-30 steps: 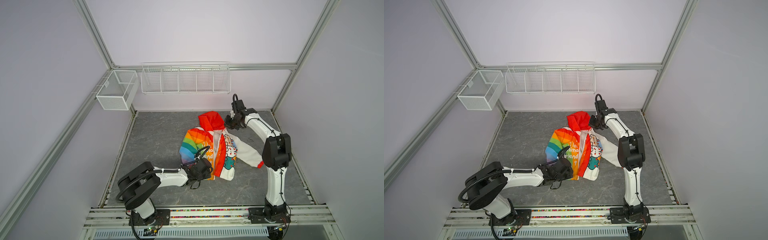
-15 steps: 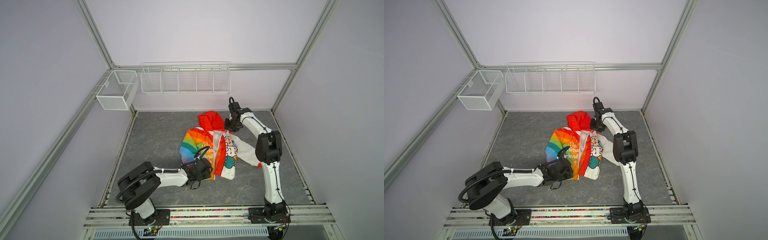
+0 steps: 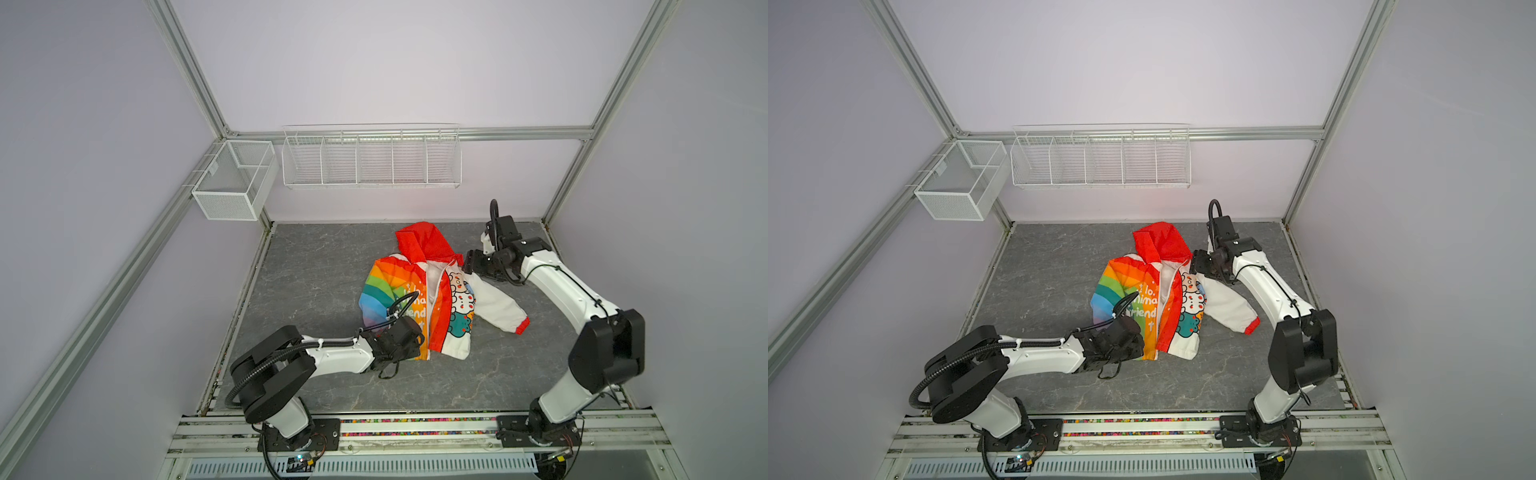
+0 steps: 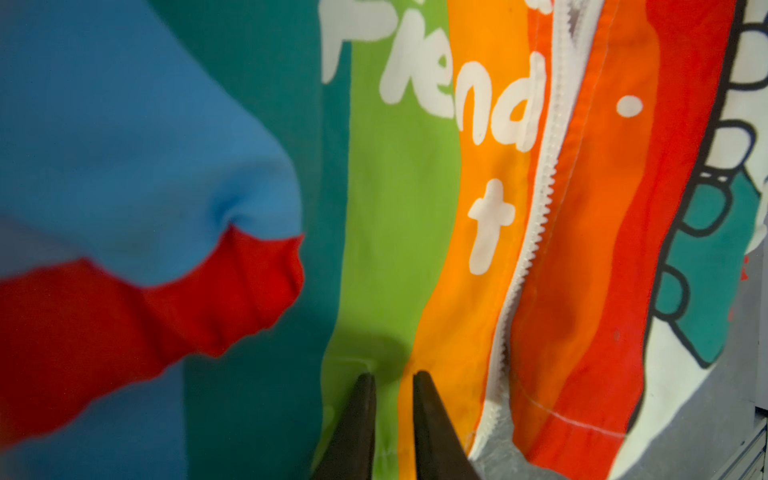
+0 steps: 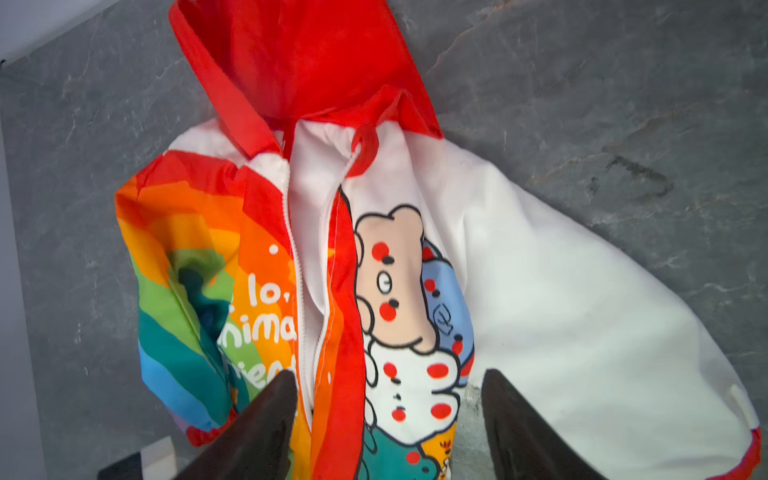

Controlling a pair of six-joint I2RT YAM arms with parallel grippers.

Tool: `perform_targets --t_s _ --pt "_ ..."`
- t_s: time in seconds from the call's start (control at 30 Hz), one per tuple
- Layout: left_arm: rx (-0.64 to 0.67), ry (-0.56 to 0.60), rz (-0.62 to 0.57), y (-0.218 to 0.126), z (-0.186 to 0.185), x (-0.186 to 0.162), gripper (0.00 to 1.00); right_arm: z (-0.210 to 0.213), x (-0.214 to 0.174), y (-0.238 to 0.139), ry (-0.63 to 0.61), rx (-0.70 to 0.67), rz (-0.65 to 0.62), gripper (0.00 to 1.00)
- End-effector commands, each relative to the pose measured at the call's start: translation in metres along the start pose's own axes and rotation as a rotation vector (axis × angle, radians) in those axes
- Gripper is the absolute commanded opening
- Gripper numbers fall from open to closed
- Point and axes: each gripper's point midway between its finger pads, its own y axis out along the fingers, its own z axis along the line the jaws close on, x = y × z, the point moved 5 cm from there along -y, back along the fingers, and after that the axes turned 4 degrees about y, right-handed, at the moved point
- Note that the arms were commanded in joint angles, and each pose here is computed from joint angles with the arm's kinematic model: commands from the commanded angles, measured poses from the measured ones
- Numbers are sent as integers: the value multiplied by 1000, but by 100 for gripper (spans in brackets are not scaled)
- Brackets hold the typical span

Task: Zip up the jacket
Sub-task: 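Release the hood and move the right gripper to the white front's hem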

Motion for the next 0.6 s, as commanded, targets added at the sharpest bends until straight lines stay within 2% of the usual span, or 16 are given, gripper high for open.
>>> perform_targets --t_s 0.0,0.2,0.3,0.57 --pt "-26 26 -35 -16 -15 15 21 -11 -48 14 -25 -13 97 72" --pt "-39 57 -67 -28 -25 27 22 -23 -109 21 -49 -28 177 67" --pt "-28 65 -69 -25 -26 29 22 -29 -125 27 -34 -28 195 65" --pt "-15 46 -48 -8 -24 29 20 -26 -147 39 -32 -4 244 53"
